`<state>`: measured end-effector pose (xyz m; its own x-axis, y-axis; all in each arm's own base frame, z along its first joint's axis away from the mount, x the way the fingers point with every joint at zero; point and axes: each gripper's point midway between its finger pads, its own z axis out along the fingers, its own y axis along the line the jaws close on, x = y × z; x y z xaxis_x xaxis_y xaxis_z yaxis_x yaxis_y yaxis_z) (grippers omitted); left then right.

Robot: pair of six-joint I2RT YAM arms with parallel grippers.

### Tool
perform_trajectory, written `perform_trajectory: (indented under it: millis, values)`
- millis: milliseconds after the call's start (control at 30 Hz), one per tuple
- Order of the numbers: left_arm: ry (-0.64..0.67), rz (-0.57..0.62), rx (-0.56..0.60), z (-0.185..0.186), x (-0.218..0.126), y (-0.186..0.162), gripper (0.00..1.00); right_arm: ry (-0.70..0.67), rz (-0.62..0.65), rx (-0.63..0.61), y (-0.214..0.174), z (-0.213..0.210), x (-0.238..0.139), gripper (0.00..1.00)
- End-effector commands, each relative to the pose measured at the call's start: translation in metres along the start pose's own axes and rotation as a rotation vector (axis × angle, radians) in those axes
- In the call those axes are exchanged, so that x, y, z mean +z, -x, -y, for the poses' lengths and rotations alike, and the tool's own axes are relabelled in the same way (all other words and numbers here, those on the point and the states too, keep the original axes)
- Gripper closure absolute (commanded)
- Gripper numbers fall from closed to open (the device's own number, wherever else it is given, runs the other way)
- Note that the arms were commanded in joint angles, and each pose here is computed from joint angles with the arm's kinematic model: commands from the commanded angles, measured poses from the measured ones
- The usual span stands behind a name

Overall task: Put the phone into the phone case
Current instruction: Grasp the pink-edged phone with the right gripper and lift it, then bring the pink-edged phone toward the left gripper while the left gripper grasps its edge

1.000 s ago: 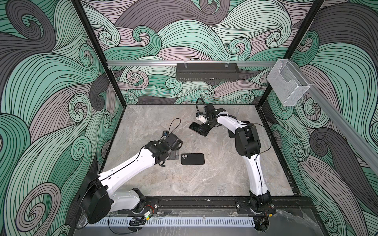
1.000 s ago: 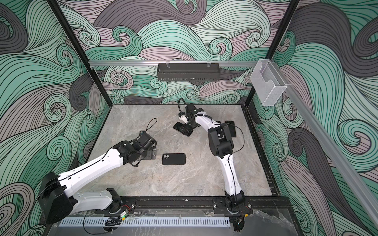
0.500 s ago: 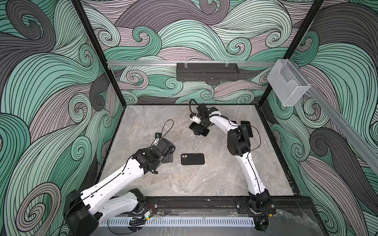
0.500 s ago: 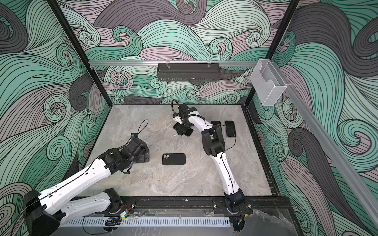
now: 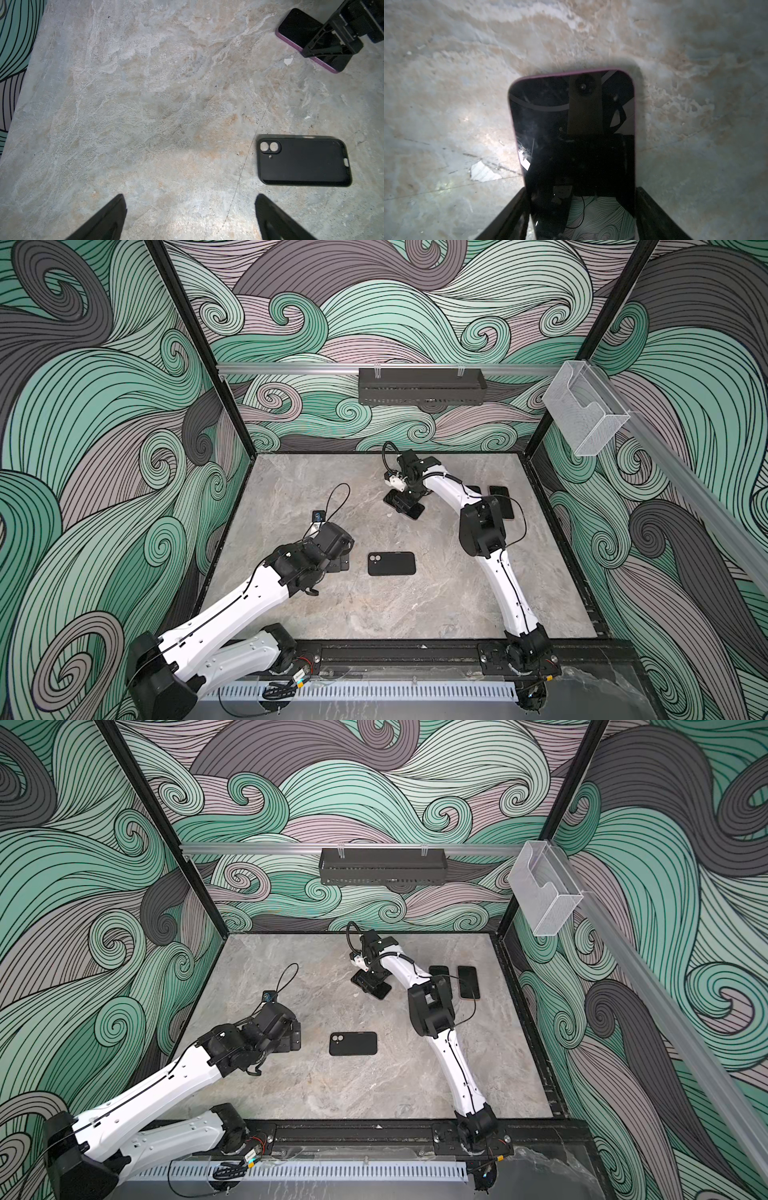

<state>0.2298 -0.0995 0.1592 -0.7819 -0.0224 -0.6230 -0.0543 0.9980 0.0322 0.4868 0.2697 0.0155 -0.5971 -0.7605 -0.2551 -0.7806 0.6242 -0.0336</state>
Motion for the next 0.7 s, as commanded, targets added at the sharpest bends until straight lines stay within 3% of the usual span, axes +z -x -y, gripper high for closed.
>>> perform_trajectory:
  millis: [0,367,667]
  values:
    - [-0.019,-0.013,0.025,0.001,0.001,-0.004,0.01,0.017,-0.105,0.001,-0.026,-0.006,0.015,0.41]
    - [-0.334,-0.027,-0.069,0.046,0.003,0.003,0.02,0.106,-0.005,0.032,-0.012,-0.026,-0.029,0.74]
    - [-0.509,-0.019,-0.193,0.052,0.006,0.029,0.02,0.156,0.115,0.04,0.0,-0.047,-0.074,0.83]
